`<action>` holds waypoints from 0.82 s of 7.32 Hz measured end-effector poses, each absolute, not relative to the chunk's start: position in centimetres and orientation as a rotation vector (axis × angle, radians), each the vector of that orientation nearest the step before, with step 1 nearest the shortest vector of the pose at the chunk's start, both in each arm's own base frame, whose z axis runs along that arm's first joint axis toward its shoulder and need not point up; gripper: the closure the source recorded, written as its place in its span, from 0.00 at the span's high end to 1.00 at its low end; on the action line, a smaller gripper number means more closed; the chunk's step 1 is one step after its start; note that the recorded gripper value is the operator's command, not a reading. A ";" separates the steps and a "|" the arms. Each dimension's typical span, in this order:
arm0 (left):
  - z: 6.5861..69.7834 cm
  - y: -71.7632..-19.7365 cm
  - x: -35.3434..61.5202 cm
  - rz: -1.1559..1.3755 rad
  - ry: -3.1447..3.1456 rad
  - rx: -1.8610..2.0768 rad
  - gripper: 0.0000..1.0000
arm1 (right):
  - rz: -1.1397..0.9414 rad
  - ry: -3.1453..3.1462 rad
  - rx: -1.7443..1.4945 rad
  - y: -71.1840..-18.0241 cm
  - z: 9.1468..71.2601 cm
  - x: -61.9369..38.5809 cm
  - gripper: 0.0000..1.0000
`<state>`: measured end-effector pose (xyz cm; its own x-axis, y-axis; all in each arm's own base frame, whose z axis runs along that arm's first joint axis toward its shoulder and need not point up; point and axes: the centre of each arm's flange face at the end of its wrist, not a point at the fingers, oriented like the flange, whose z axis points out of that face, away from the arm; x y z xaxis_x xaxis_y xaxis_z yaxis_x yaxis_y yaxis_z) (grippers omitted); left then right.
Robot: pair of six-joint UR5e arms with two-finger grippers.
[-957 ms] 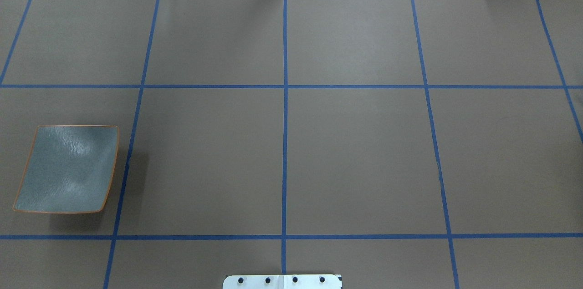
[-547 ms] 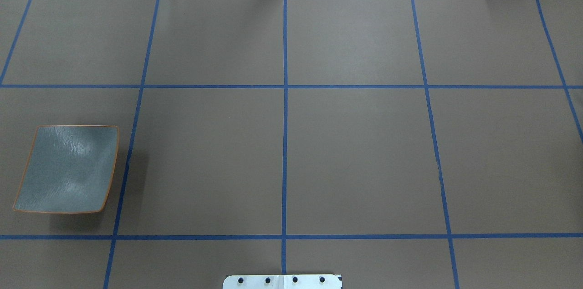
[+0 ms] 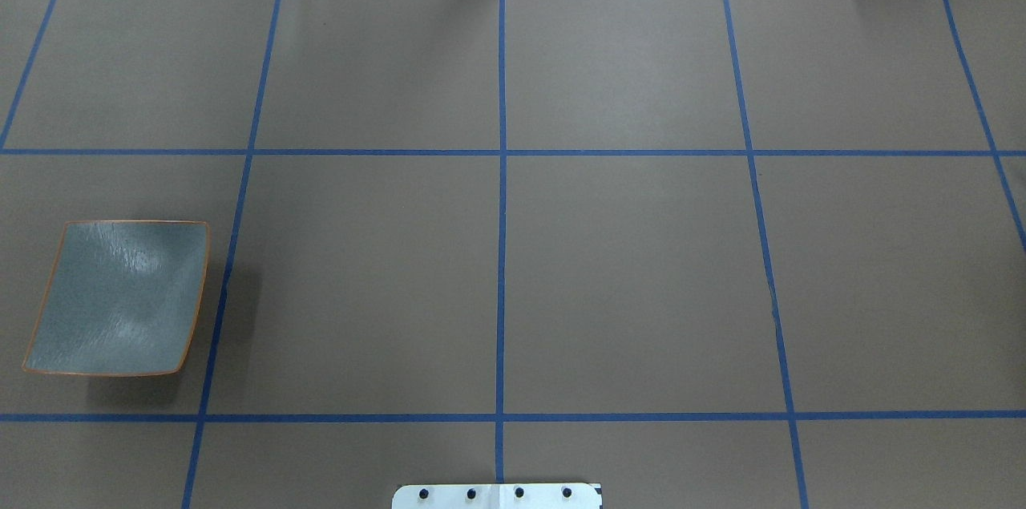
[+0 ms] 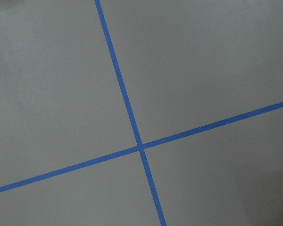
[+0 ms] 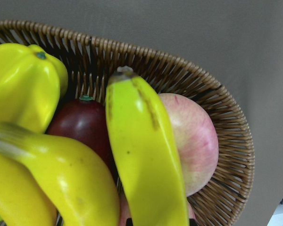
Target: Transfer all bananas from basket to plate
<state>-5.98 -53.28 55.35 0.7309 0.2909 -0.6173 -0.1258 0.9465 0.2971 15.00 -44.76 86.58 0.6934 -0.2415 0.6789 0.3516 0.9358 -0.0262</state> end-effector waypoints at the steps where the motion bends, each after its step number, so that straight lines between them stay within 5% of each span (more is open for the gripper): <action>1: 55.3 -53.3 -6.0 0.232 0.717 0.242 1.00 | -0.331 -0.737 -0.155 -45.1 86.2 15.1 0.00; 6: 55.3 -53.4 -5.9 0.231 0.724 0.237 1.00 | -0.214 -0.774 -0.100 -49.0 75.7 21.2 0.00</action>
<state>-5.87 -53.39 55.27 0.7260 0.2883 -0.6243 -0.1257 0.9482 0.2917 21.18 -48.99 75.72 0.6946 -0.1548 0.7026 0.2278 0.9736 -0.0107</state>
